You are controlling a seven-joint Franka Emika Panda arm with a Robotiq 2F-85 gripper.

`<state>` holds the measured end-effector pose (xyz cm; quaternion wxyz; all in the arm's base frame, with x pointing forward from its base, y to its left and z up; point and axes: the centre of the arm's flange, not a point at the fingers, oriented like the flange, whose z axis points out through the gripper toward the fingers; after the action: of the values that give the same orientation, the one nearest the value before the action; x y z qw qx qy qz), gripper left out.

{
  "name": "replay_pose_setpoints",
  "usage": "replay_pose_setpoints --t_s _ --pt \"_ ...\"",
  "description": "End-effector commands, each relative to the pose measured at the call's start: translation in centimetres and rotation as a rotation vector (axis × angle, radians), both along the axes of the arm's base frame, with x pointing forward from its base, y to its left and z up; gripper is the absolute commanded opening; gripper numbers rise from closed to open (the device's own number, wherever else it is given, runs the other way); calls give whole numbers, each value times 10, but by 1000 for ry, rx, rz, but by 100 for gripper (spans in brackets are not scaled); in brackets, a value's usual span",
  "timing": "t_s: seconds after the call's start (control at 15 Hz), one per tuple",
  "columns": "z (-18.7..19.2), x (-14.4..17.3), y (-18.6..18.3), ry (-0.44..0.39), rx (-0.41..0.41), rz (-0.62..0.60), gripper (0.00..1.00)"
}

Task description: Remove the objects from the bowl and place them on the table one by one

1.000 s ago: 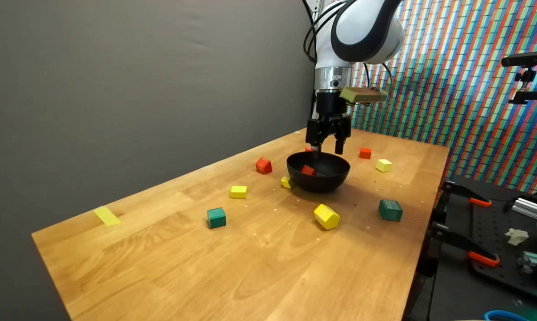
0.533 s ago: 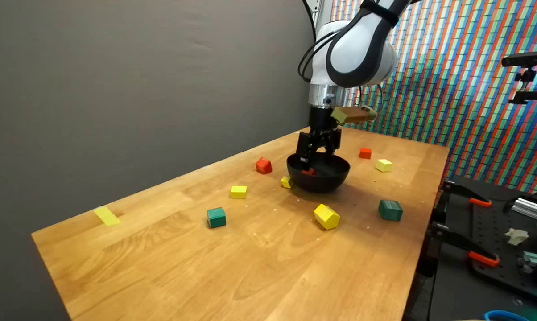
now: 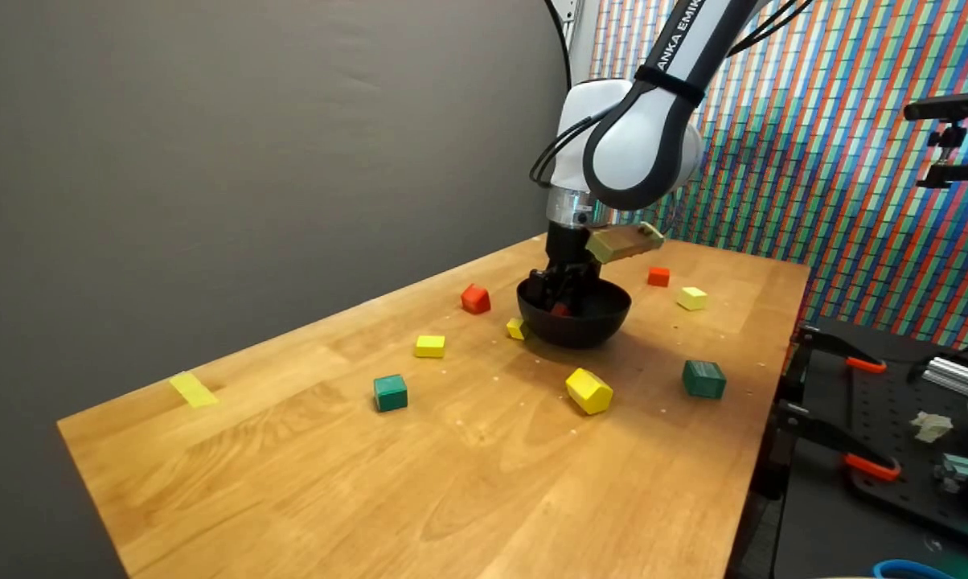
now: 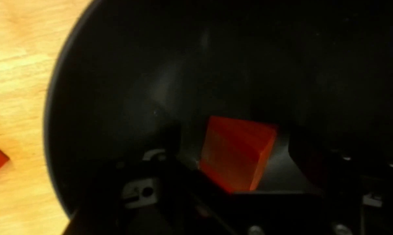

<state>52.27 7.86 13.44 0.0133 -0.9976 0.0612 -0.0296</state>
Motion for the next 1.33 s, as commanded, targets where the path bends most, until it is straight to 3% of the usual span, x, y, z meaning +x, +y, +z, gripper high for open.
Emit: replay_pose_setpoints --t_s 0.0,0.2,0.27,0.67,0.93,1.27 --pt "5 6 0 -42 -15 -16 55" --pt "12 6 -6 -61 -10 -43 31" --pt "20 4 -7 -72 0 -54 27" --pt "112 -23 -5 -147 17 5 27" --pt "176 -40 28 -237 53 132 27" --pt "155 -53 119 -165 131 288 27"
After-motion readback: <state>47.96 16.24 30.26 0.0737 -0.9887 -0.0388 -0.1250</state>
